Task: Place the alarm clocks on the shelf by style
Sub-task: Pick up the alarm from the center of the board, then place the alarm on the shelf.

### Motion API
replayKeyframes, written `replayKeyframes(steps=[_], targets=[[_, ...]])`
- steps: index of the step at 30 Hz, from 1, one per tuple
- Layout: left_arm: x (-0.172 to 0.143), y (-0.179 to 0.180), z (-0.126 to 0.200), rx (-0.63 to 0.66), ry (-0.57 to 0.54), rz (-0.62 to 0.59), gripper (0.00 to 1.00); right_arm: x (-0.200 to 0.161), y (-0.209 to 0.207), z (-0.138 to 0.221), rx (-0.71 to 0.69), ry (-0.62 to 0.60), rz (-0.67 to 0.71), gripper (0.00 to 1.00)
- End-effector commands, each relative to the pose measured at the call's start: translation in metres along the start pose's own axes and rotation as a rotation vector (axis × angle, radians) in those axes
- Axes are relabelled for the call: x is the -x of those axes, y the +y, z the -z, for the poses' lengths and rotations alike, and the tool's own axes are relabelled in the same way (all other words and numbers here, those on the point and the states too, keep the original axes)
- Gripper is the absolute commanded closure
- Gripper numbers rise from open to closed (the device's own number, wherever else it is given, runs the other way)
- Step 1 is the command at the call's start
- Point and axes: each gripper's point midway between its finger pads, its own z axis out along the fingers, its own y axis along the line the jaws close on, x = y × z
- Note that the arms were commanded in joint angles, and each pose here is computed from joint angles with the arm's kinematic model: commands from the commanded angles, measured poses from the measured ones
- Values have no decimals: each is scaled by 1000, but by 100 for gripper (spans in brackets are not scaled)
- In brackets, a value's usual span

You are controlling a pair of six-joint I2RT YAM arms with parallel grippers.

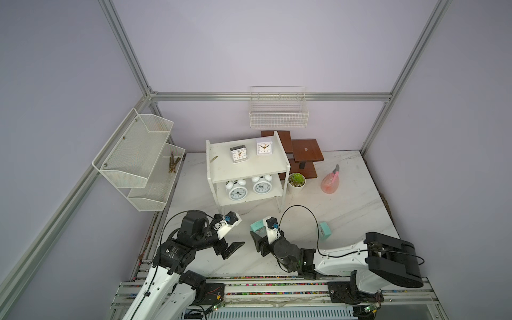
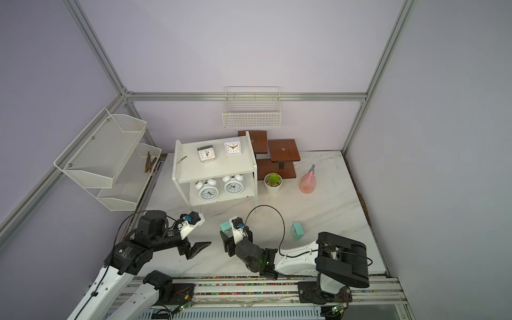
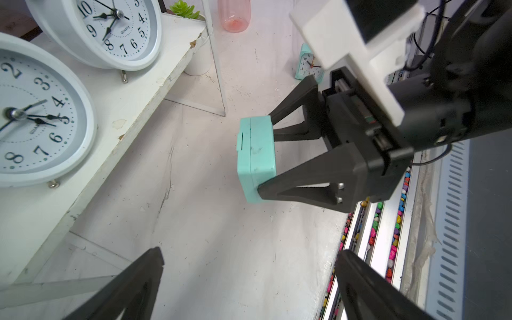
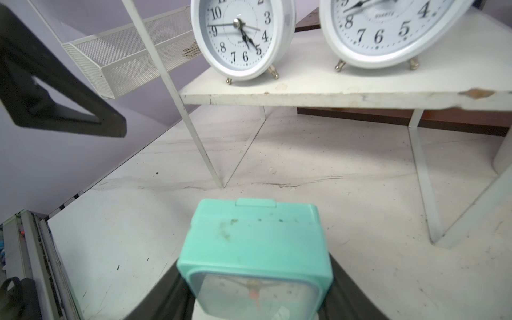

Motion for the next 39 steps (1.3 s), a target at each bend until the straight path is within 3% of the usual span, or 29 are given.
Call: replayKeyframes(steps=[1, 10, 22, 30, 39], targets=[[13, 5, 5, 34, -43, -7, 0, 18, -13, 10, -78, 55, -1, 44], [14, 5, 5, 34, -46, -5, 0, 111, -3, 43, -108, 43, -15, 44], [13, 2, 4, 14, -46, -4, 0, 213, 22, 53, -157, -11, 26, 44], [14, 0, 5, 8, -49, -9, 0, 258, 44, 40, -173, -61, 55, 44], [29, 4, 18, 50, -87, -15, 0, 280, 60, -3, -212, -48, 83, 44]])
